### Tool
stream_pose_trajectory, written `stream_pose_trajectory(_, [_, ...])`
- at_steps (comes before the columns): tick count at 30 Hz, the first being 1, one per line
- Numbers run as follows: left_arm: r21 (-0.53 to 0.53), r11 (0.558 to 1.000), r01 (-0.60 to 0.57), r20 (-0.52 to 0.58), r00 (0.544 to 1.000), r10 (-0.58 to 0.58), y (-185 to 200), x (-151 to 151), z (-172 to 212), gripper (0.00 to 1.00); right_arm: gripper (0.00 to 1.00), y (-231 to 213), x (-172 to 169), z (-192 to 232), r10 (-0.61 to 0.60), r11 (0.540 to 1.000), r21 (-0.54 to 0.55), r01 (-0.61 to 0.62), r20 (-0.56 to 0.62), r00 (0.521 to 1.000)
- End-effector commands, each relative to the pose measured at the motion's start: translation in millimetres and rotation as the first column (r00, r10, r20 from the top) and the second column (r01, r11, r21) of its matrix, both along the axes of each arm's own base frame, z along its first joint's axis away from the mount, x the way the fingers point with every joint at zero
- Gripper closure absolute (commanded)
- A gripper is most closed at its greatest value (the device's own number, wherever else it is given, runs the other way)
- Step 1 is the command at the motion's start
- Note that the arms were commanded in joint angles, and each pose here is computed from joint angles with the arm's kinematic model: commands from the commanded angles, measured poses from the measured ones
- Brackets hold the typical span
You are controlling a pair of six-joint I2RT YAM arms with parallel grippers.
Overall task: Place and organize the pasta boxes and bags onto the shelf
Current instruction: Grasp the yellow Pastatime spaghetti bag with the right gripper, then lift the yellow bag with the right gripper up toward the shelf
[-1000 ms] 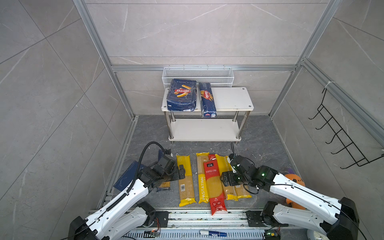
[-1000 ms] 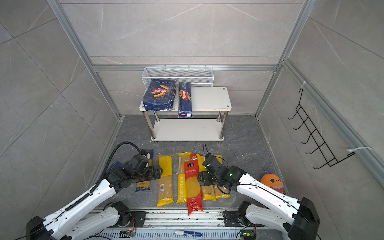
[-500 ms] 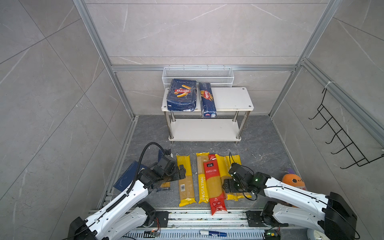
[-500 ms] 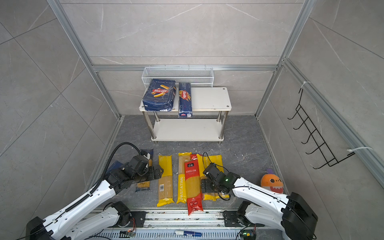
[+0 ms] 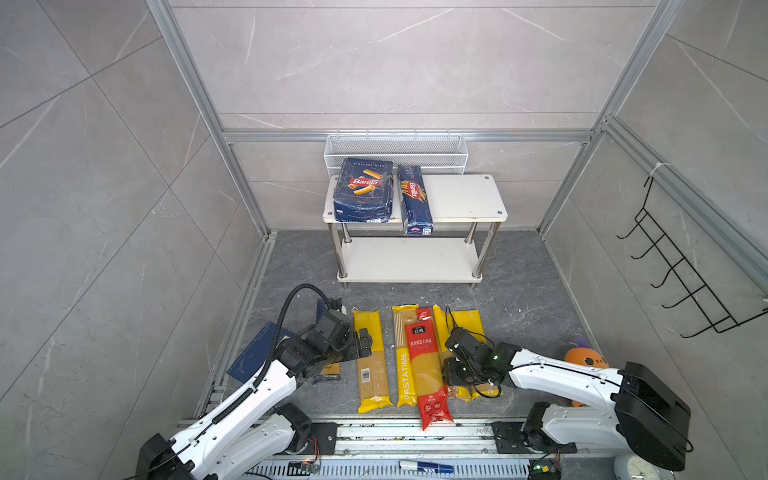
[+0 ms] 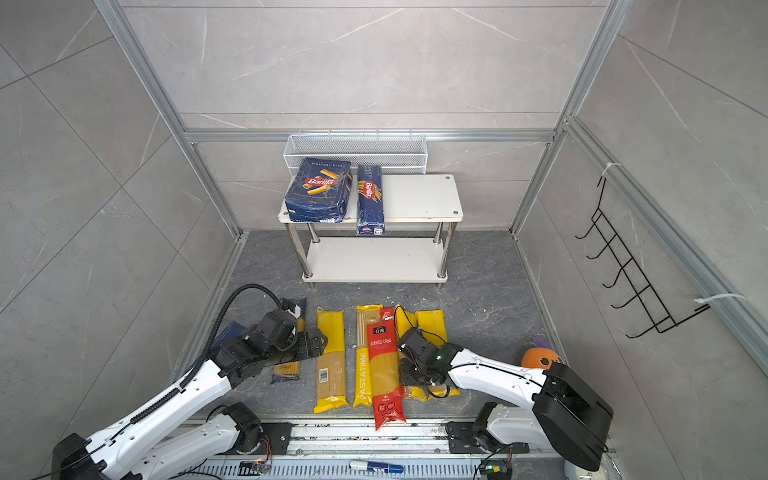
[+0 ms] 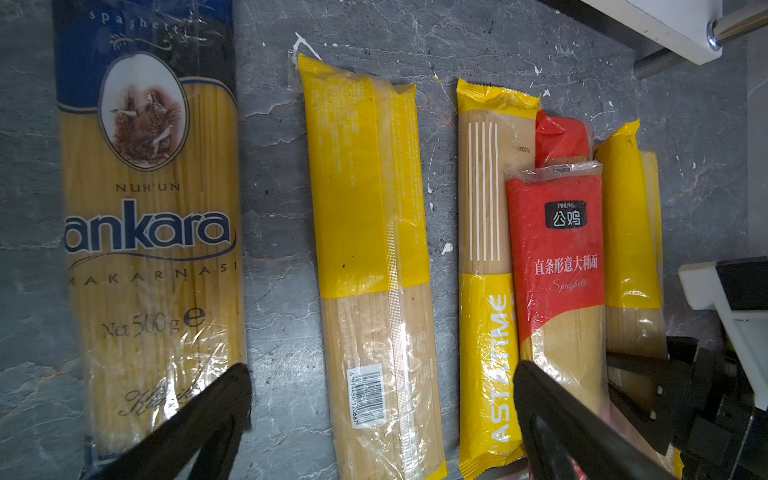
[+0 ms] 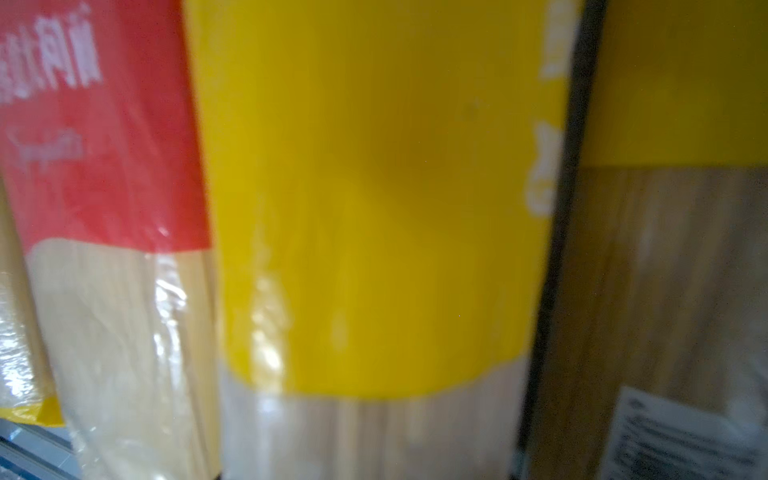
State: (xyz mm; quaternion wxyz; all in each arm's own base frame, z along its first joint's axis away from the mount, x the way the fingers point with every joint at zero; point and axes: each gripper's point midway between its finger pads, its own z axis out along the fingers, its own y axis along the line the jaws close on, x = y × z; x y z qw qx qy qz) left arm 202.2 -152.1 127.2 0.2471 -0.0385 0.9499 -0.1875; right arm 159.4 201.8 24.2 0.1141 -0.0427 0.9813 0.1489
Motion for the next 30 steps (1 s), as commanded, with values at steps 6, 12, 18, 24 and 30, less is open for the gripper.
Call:
stream_pose_trajectory(6, [-0.006, 1.0, 0.015, 0.019, 1.0, -0.015, -4, 3, 10, 0.0, 0.78, -4, -1, 17, 0.005, 1.0, 0.018, -0.006, 0.058, 0.998])
stream_pose_trajectory(12, [-0.007, 1.0, 0.021, 0.03, 0.999, -0.021, -6, 6, 18, 0.0, 0.83, -8, 6, 61, 0.006, 0.999, 0.045, -0.012, 0.143, 0.99])
stream_pose_trajectory(18, [-0.006, 1.0, 0.025, 0.042, 0.999, -0.025, -7, 8, 25, 0.0, 0.88, -4, 7, 86, -0.003, 0.994, 0.107, -0.017, 0.182, 0.983])
stream_pose_trajectory(24, [-0.003, 1.0, 0.026, 0.057, 0.998, -0.026, -7, 11, 35, 0.0, 0.89, -5, 6, 131, -0.02, 0.982, 0.189, -0.028, 0.246, 0.969])
stream_pose_trajectory(30, [-0.003, 1.0, 0.029, 0.06, 0.998, -0.029, -10, 14, 39, 0.0, 0.88, -26, 1, 193, -0.033, 0.977, 0.209, -0.044, 0.348, 0.937])
